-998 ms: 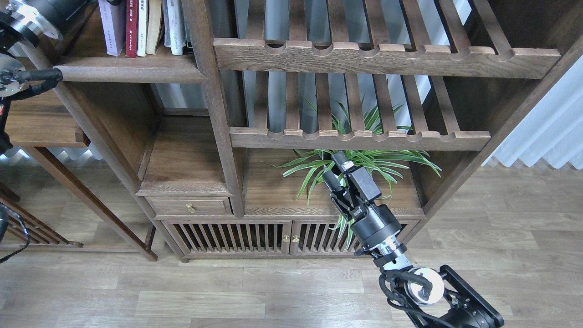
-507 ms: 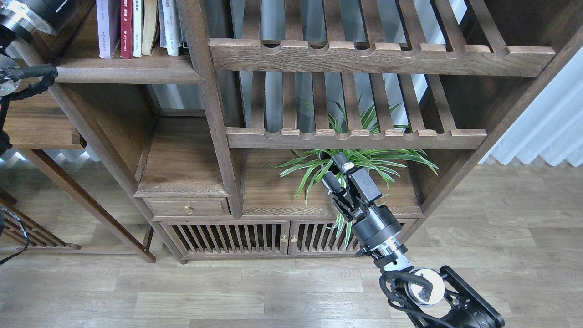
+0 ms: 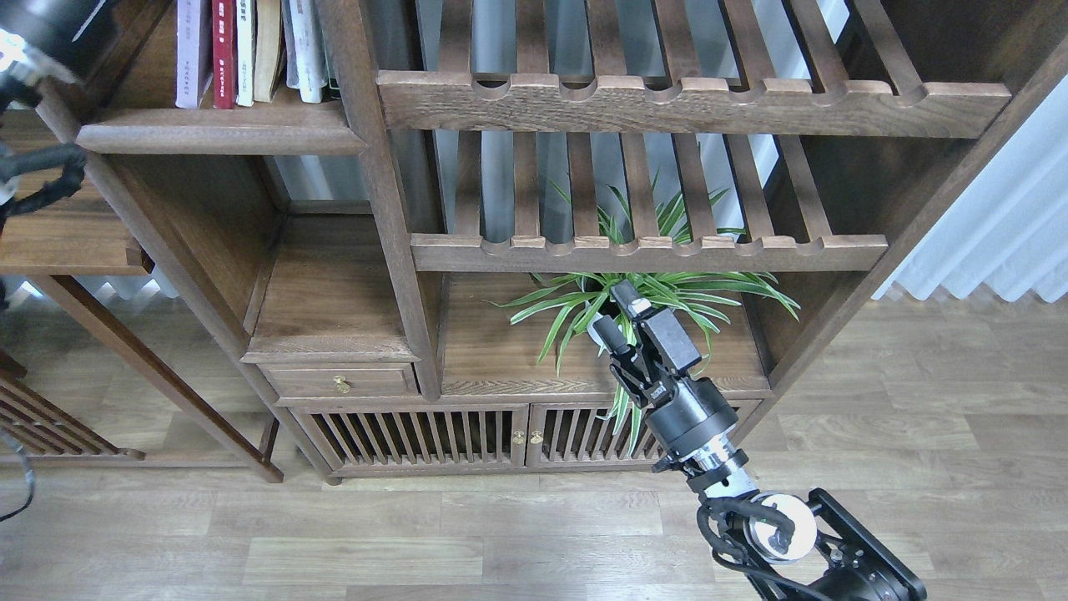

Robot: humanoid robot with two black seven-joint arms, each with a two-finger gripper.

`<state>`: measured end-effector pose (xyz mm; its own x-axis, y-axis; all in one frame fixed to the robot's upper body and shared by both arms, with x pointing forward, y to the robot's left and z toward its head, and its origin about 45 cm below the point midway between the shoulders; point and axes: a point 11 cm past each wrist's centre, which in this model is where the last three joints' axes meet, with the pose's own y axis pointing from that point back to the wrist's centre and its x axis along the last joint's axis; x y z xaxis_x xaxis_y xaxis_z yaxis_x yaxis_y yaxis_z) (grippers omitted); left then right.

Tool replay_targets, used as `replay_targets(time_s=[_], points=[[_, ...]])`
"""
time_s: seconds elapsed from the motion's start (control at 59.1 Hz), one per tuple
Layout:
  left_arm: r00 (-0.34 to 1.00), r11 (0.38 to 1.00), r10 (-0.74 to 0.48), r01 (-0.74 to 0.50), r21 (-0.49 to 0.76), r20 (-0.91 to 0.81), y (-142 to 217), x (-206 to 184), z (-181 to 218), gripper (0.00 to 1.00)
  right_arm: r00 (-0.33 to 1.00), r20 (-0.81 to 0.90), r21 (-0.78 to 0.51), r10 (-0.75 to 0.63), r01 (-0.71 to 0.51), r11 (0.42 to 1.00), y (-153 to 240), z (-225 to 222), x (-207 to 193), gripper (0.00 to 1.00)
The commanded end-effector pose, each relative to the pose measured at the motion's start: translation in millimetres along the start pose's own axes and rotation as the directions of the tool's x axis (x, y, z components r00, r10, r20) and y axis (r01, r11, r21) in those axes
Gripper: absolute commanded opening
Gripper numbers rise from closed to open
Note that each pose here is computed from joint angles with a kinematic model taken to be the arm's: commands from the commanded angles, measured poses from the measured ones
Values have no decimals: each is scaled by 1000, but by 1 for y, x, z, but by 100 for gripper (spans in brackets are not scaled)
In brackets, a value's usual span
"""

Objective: Organize books on shelf
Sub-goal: 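Push the white book deeper into the top shelf with the left gripper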

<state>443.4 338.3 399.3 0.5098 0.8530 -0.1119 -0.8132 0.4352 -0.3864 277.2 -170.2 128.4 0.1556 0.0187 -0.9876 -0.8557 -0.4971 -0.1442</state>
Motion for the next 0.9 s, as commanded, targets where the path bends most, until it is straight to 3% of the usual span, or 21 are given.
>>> replay_targets(time_s=[0.0, 0.406, 0.659, 0.879], points=[[998, 1000, 5, -6, -16, -60, 14, -3, -6, 53, 1000, 1, -3, -13, 13, 1000, -2, 1, -4, 99], [985, 1000, 24, -24, 5, -172, 70, -22, -39, 64, 1000, -3, -4, -24, 24, 1000, -1, 0, -8, 99], [936, 994, 100, -81, 70, -338, 101, -44, -101, 77, 1000, -6, -3, -25, 25, 1000, -1, -1, -9, 99], [854, 980, 166, -86, 180, -493, 134, -91, -170, 89, 1000, -7, -3, -26, 26, 1000, -1, -1, -9, 99]])
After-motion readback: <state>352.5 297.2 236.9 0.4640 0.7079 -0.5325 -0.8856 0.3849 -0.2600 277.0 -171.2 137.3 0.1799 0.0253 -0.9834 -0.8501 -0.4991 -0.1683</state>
